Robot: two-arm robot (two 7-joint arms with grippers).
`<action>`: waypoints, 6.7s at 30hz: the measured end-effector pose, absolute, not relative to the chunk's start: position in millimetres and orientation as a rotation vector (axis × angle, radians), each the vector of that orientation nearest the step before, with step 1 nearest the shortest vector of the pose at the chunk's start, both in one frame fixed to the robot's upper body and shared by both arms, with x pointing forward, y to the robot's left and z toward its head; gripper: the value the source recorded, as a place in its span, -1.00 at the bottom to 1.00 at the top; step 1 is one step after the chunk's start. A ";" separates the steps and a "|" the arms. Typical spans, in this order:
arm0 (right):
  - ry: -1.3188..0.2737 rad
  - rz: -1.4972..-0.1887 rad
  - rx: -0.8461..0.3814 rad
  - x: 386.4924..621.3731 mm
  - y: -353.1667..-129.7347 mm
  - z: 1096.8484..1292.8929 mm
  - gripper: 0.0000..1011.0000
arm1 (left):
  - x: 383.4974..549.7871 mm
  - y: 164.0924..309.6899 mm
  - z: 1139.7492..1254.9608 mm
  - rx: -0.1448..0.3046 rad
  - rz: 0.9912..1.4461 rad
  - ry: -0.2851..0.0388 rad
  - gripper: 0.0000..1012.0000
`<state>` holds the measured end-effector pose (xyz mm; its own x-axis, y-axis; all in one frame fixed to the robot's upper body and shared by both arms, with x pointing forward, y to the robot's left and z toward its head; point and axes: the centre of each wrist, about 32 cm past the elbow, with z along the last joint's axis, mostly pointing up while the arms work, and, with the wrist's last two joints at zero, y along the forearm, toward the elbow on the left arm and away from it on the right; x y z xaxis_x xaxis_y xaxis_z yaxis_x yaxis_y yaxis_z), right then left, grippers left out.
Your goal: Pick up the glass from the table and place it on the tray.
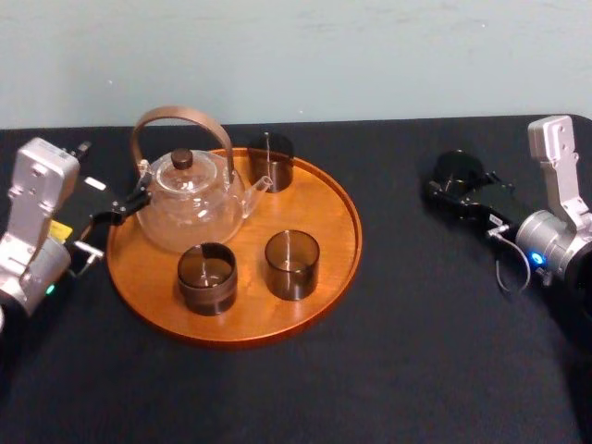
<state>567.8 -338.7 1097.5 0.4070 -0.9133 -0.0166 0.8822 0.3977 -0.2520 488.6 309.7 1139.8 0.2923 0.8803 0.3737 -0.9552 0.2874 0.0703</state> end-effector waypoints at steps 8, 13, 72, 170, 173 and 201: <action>0.161 -1.143 -0.216 567.8 -338.7 1097.5 0.79 | 488.6 309.7 1139.8 0.304 1.248 -0.285 1.00; 0.161 -1.143 -0.216 567.8 -338.8 1097.5 0.79 | 488.6 309.7 1139.8 0.304 1.248 -0.285 1.00; 0.161 -1.143 -0.216 567.9 -338.7 1097.5 0.79 | 488.6 309.7 1139.8 0.304 1.248 -0.285 1.00; 0.126 -0.732 -0.171 597.4 -234.3 1098.3 0.79 | 488.6 309.7 1139.8 0.304 1.248 -0.285 1.00; 0.126 -0.733 -0.171 597.5 -234.4 1098.5 0.79 | 488.6 309.7 1139.8 0.304 1.248 -0.285 0.99; 0.127 -0.736 -0.171 597.3 -234.8 1098.6 0.98 | 488.6 309.7 1139.8 0.304 1.248 -0.285 0.99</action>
<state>597.3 -234.8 1098.6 0.7347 -0.6762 -0.0547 0.6556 0.7284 -0.1992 488.6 309.7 1139.8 0.2923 0.8803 0.3737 -0.9553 0.2873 0.0703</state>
